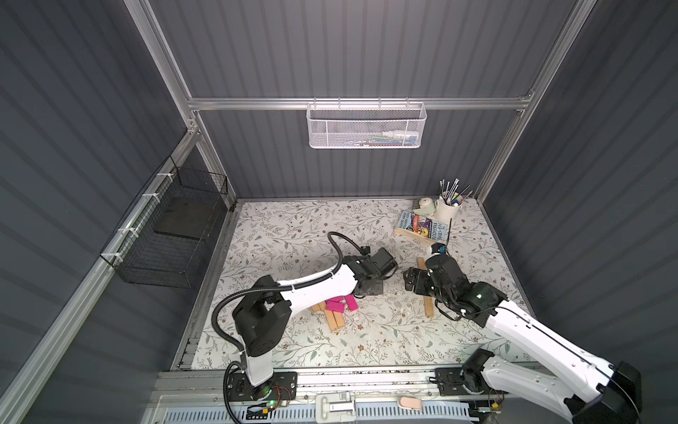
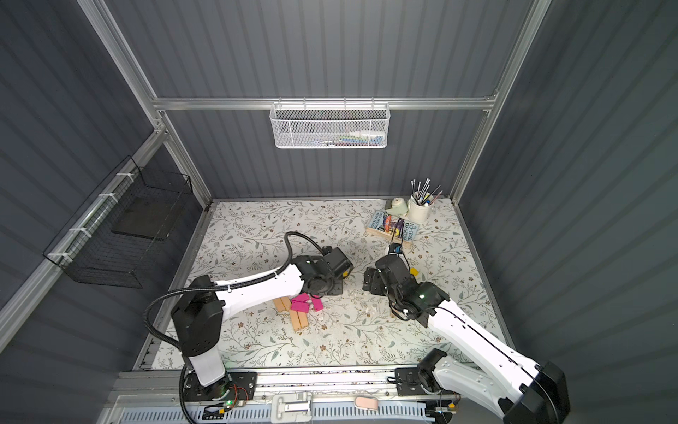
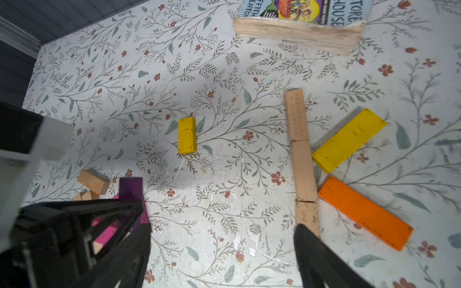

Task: Assemble the letter k with building blocks
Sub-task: Place the building block at the center of the board.

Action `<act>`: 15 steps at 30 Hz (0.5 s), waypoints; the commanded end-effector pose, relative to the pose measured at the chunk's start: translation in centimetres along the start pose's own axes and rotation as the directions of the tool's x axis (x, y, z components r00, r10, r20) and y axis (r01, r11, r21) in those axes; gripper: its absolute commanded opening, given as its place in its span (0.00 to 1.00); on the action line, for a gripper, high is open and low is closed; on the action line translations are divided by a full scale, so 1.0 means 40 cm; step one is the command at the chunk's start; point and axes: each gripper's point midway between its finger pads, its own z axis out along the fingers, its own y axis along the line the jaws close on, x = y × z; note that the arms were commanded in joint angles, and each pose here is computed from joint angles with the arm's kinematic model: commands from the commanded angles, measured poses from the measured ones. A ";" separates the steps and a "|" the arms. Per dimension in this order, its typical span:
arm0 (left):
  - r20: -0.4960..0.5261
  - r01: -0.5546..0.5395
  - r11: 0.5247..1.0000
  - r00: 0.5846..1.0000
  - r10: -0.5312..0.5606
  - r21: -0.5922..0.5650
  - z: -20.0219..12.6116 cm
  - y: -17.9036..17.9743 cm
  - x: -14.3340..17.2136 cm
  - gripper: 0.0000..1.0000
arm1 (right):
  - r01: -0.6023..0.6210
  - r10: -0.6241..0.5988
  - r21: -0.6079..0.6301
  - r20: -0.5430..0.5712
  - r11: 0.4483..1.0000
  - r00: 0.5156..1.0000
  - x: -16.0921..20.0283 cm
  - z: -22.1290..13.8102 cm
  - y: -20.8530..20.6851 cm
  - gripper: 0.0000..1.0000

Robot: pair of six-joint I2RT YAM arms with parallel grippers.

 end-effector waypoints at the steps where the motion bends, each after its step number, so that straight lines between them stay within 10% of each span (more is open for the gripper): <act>1: -0.012 0.015 0.999 1.000 -0.015 -0.036 0.045 -0.021 0.005 0.26 | -0.013 0.013 0.042 -0.003 0.999 1.000 0.016 -0.012 -0.038 0.89; 15: -0.044 -0.006 0.990 0.999 0.000 -0.140 0.172 -0.017 0.026 0.32 | -0.040 0.040 0.028 -0.026 0.999 0.999 0.047 -0.029 -0.055 0.89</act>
